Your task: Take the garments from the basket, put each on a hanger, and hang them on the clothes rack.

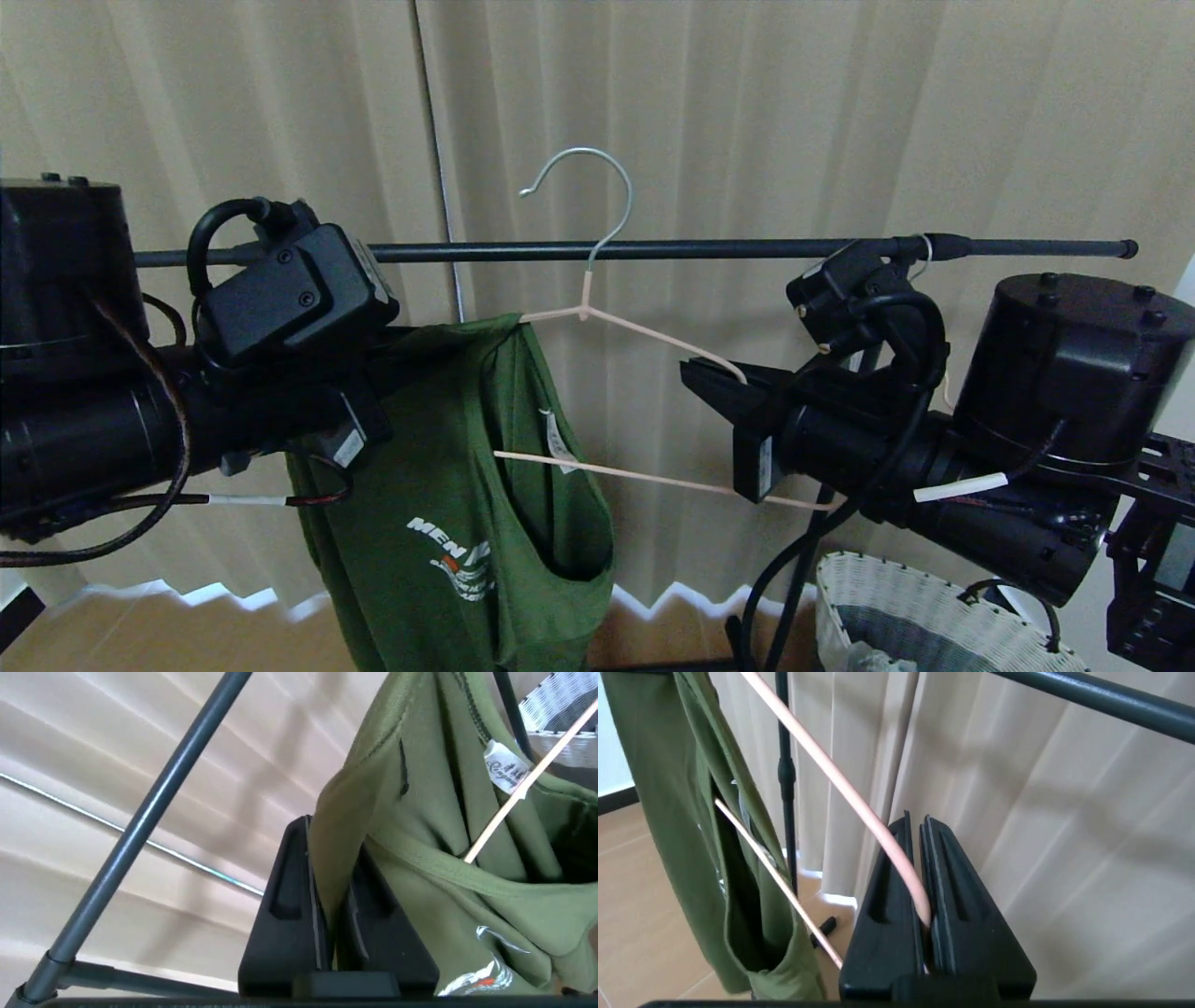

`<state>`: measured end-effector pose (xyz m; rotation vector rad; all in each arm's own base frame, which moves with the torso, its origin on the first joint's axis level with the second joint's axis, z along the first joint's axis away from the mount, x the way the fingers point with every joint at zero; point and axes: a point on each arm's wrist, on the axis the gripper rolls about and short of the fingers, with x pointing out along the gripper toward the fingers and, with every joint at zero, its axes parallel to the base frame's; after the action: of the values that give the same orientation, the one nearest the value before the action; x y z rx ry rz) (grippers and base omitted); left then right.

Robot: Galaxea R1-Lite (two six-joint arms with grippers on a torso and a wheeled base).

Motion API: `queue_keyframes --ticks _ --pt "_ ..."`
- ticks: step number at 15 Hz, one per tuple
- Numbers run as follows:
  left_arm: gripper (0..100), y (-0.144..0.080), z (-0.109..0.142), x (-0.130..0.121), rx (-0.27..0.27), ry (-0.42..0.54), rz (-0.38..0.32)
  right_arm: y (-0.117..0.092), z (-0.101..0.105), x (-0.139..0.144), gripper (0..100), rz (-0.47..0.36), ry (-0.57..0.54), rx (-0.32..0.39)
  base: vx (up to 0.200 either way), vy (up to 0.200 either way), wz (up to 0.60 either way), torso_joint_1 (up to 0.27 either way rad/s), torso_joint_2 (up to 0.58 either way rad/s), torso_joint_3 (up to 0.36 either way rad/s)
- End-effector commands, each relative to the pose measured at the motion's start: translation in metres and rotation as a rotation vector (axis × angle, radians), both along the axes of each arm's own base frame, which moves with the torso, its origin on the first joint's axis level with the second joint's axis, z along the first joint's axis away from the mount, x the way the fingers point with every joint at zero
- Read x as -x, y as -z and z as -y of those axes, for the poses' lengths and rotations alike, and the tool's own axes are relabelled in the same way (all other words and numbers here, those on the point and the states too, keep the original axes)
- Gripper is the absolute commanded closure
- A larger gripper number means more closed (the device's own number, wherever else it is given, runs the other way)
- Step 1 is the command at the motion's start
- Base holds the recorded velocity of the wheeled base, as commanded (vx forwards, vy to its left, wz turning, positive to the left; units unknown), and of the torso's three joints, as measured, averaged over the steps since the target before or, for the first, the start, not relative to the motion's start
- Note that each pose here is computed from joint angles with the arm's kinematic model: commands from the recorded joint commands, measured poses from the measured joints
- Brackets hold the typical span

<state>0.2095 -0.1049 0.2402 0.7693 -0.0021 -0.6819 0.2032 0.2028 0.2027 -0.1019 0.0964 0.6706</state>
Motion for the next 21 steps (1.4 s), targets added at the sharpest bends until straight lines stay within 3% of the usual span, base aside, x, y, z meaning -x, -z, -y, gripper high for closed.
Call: queue_keyframes --ticks 1,2,3,7,11,13,14,15,21 --pt "100 0.001 -0.001 0.001 -0.002 -0.001 -0.004 0.0 0.0 0.0 100 0.001 0.001 0.003 0.0 0.0 0.0 0.0 0.0 0.0" --pt "100 0.006 -0.001 0.003 -0.009 0.001 -0.018 0.002 0.0 0.0 100 -0.003 0.001 0.007 0.0 0.0 0.0 0.0 0.0 0.0" --pt "100 0.007 -0.001 0.004 -0.011 -0.013 -0.018 0.004 0.001 0.001 0 -0.007 0.002 0.013 0.0 0.0 0.0 0.0 0.0 0.0" --pt "100 0.008 -0.008 0.005 -0.008 -0.23 -0.025 0.003 0.003 0.002 0 -0.005 0.01 0.01 0.0 0.0 0.0 0.0 0.0 0.0" --pt "100 0.012 -0.013 0.008 0.1 -0.48 -0.075 0.008 0.003 0.003 0 0.013 0.004 0.024 0.0 0.0 0.0 0.0 0.0 0.0" --pt "100 0.008 -0.007 0.008 0.212 -0.491 -0.092 0.021 0.001 0.007 0 0.005 -0.02 0.062 0.0 0.0 0.0 0.0 0.0 0.0" --pt "100 0.007 -0.004 0.008 0.241 -0.481 -0.091 0.025 -0.002 0.01 0 0.0 -0.034 0.065 0.0 0.0 0.0 0.0 0.0 0.0" --pt "100 0.002 0.001 0.01 0.31 -0.46 -0.074 0.034 -0.009 0.014 0 -0.016 -0.064 0.08 0.0 0.0 0.0 0.0 0.0 0.0" --pt "100 -0.008 0.004 0.01 0.379 -0.43 -0.01 0.056 -0.042 -0.005 0 -0.037 -0.082 0.109 0.0 0.0 0.0 0.0 0.0 0.0"
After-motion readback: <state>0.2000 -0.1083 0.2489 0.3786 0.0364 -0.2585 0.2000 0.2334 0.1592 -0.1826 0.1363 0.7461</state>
